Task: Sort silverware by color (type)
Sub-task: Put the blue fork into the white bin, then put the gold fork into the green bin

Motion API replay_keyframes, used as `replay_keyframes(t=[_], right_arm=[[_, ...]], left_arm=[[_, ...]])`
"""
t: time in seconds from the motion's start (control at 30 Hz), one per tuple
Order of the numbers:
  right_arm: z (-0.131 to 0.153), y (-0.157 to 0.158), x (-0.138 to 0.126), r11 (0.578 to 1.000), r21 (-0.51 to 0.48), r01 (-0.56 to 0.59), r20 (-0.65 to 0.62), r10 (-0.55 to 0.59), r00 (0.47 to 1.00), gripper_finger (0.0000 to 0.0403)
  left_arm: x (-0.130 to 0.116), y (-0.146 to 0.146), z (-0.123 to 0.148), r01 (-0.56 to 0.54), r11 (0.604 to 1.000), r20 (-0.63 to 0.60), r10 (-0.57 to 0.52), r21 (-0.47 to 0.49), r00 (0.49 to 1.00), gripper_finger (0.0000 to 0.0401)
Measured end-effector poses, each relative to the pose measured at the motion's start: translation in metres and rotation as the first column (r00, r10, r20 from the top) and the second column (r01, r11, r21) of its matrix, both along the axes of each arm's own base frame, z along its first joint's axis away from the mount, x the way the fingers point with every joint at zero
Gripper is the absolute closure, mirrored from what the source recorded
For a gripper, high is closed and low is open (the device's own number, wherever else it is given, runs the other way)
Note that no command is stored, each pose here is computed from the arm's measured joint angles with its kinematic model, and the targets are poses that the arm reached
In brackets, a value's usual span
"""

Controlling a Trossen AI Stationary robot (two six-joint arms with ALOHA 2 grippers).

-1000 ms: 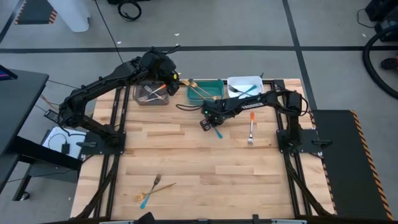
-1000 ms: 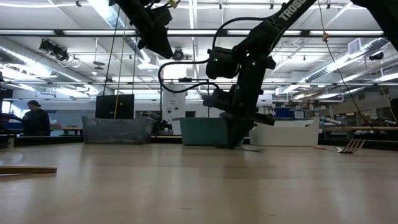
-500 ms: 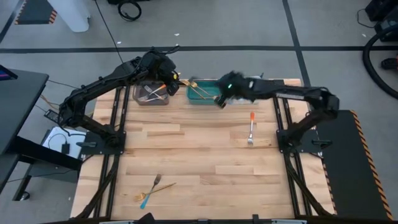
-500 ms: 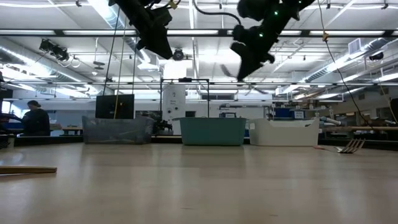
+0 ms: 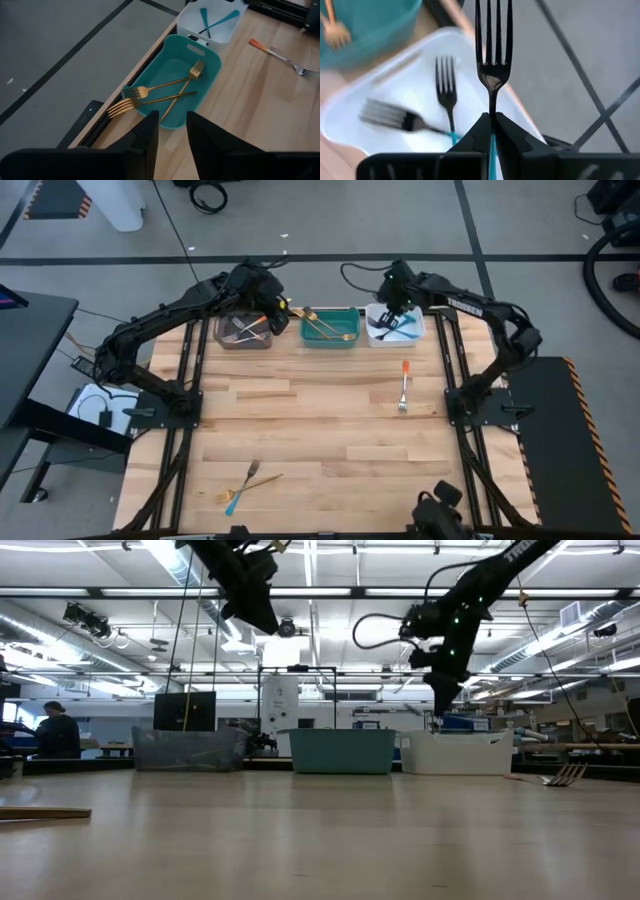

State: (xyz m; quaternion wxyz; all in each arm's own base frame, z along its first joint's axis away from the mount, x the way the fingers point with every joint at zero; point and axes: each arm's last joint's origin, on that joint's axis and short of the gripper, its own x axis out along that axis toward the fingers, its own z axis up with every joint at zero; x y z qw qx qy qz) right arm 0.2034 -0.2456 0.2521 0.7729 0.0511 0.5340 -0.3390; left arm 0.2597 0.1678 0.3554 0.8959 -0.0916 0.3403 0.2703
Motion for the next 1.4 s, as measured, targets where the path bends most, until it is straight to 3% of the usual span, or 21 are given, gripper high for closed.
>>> replay_keyframes(t=[0.13,0.4,0.63,0.83,1.13,1.23,1.4], right_arm=[[-0.017,-0.010,0.000,0.999,0.013,-0.051,-0.101,0.052,0.994,0.0366],[-0.038,-0.013,0.000,0.993,0.109,-0.051,-0.178,0.070,0.982,0.0340],[-0.015,-0.007,-0.007,1.000,-0.004,-0.022,-0.202,0.021,0.979,0.0338],[0.016,0.001,-0.015,0.993,-0.115,-0.014,-0.117,0.001,0.993,0.0339],[0.047,0.015,-0.025,0.980,-0.191,0.059,0.016,-0.057,0.998,0.0339],[0.051,0.018,-0.028,0.977,-0.202,0.067,0.032,-0.062,0.998,0.0339],[0.054,0.021,-0.030,0.974,-0.177,0.143,0.088,-0.129,0.988,0.0339]], left_arm=[[0.003,-0.004,0.000,0.018,1.000,0.000,-0.018,0.001,1.000,0.0292],[0.002,-0.007,-0.003,0.015,1.000,-0.031,-0.015,-0.017,0.999,0.0292],[-0.011,-0.024,-0.019,-0.118,0.965,-0.195,0.073,-0.234,0.978,0.0291],[-0.006,-0.067,-0.034,-0.221,0.897,-0.329,0.092,-0.382,0.940,0.0291],[0.001,-0.154,-0.079,-0.326,0.808,-0.463,0.074,-0.492,0.883,0.0291],[0.000,-0.190,-0.087,-0.280,0.789,-0.482,-0.022,-0.546,0.876,0.0291],[-0.007,-0.252,-0.096,-0.088,0.817,-0.423,-0.201,-0.571,0.883,0.0291]])
